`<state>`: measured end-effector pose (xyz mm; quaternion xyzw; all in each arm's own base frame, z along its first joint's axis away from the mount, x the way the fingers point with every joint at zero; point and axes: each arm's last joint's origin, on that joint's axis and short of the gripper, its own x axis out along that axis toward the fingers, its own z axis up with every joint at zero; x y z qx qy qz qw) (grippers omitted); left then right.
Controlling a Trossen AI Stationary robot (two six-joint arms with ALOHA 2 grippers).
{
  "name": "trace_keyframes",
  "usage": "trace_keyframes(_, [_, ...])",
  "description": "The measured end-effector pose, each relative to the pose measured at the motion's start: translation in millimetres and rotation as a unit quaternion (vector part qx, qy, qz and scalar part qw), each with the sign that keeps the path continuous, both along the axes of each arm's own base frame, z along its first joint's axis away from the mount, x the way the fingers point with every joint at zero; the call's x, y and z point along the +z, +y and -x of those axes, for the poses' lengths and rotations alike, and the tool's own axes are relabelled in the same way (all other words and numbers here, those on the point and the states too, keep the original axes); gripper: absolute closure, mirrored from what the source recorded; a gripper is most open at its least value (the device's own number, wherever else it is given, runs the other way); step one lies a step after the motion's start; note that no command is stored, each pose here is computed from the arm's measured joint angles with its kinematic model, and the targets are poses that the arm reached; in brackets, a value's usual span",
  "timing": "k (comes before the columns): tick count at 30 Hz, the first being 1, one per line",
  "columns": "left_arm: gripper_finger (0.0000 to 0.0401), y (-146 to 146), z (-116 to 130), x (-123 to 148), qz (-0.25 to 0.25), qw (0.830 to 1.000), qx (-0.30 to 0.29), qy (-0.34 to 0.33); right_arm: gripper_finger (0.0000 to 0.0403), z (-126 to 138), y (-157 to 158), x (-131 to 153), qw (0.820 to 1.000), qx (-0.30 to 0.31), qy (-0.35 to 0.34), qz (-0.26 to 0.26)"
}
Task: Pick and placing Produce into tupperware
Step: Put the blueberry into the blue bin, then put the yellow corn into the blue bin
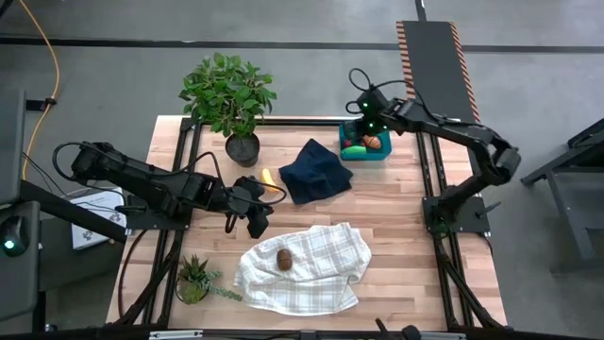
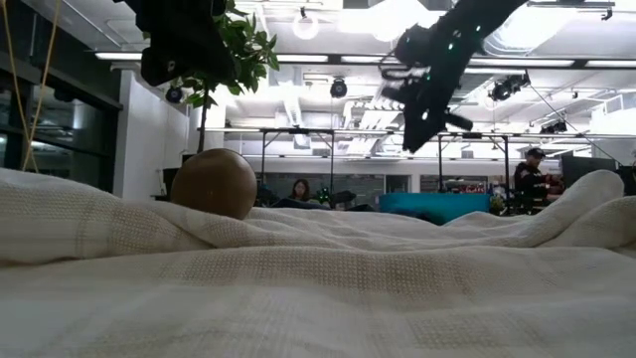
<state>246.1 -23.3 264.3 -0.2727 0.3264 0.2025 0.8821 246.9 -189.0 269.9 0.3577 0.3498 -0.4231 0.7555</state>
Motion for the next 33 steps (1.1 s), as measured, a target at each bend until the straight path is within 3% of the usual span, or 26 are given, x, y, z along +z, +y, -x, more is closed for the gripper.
trace_keyframes(8, [0.0361,-0.1,0.3,-0.4,0.002,1.0,-0.002,0.003,0.035,1.8,-21.6,-36.3,0.995,-0.018,0.039,-0.085])
trace_keyframes(14, [0.0361,-0.2,0.6,-0.7,0.002,1.0,-0.003,0.005,0.0349,5.3,-26.5,-49.4,0.991,-0.012,0.074,-0.109])
trace_keyframes(25, [0.0361,0.1,2.3,-2.3,0.001,1.0,-0.003,0.017,0.0273,6.0,-28.9,-49.3,0.992,0.003,0.085,-0.089])
trace_keyframes(33, [0.0361,-1.2,4.4,-4.6,0.005,0.998,-0.043,0.039,0.0264,0.3,-29.3,-37.4,0.997,0.035,0.047,-0.045])
